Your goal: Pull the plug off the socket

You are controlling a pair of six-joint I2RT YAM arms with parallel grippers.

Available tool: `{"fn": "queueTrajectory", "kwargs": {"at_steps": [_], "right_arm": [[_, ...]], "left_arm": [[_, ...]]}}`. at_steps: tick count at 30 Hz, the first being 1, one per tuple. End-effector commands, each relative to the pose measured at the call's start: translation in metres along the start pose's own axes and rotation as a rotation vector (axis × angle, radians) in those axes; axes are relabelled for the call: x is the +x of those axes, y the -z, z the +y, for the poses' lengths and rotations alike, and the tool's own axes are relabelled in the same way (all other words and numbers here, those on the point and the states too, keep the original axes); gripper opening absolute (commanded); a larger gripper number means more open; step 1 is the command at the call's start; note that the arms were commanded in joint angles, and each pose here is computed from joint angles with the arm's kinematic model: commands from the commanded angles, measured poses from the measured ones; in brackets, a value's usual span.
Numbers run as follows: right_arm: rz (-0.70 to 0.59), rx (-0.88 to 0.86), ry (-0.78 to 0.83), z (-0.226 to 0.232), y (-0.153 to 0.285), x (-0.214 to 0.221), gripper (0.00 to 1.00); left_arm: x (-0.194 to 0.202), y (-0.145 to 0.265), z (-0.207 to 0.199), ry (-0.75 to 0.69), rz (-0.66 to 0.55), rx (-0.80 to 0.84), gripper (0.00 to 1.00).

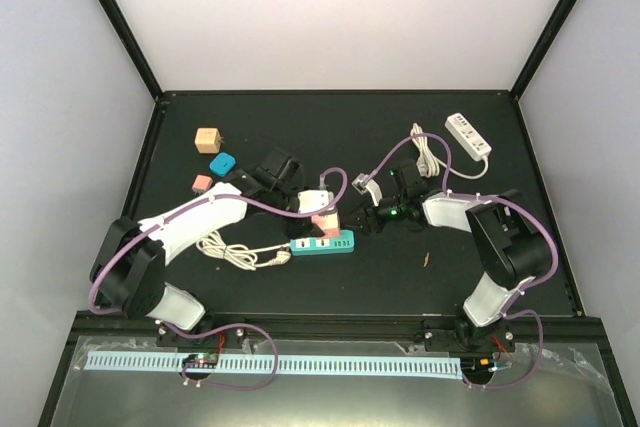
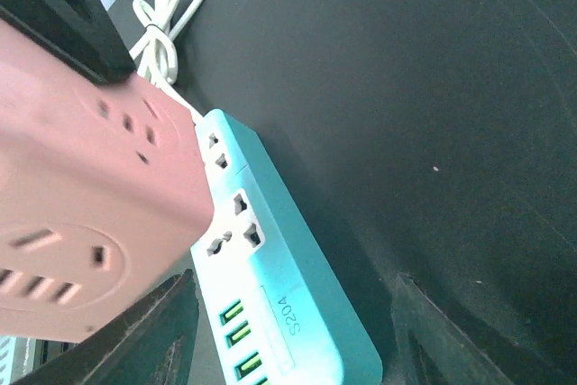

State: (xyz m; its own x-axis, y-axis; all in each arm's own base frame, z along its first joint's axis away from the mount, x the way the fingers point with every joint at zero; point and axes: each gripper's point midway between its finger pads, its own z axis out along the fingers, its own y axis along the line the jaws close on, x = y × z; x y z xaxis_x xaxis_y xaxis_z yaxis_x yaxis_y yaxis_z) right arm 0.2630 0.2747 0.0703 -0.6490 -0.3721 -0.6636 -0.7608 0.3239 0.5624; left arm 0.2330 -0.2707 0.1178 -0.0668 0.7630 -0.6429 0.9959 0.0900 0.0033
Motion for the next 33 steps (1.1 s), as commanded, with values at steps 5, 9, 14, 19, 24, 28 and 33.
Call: {"fn": "queueTrajectory", "kwargs": {"at_steps": [5,9,14,19,24,28,33], "right_arm": [[-0.041,0.0,0.044,0.006,0.004,-0.021,0.62],[-0.037,-0.005,0.038,0.007,0.005,-0.021,0.62],[-0.035,-0.003,0.039,0.007,0.006,-0.022,0.62],[-0.033,-0.014,0.021,0.006,0.003,-0.023,0.62],[-0.03,-0.021,0.003,0.005,0.002,-0.023,0.62],[-0.027,-0.021,0.004,0.006,0.002,-0.022,0.62],[-0.023,-0.026,-0.001,0.006,0.002,-0.021,0.62]], "left_arm": [[-0.032,0.041,0.021,0.116,-0.093,-0.021,0.2],[-0.022,0.06,0.039,0.222,-0.117,-0.061,0.2],[0.011,0.089,0.066,0.397,-0.16,-0.135,0.21],[0.055,0.104,0.086,0.551,-0.163,-0.2,0.23],[0.09,0.11,0.105,0.676,-0.168,-0.245,0.25],[0.116,0.115,0.124,0.786,-0.186,-0.283,0.26],[0.151,0.116,0.138,0.947,-0.218,-0.251,0.26]]}}
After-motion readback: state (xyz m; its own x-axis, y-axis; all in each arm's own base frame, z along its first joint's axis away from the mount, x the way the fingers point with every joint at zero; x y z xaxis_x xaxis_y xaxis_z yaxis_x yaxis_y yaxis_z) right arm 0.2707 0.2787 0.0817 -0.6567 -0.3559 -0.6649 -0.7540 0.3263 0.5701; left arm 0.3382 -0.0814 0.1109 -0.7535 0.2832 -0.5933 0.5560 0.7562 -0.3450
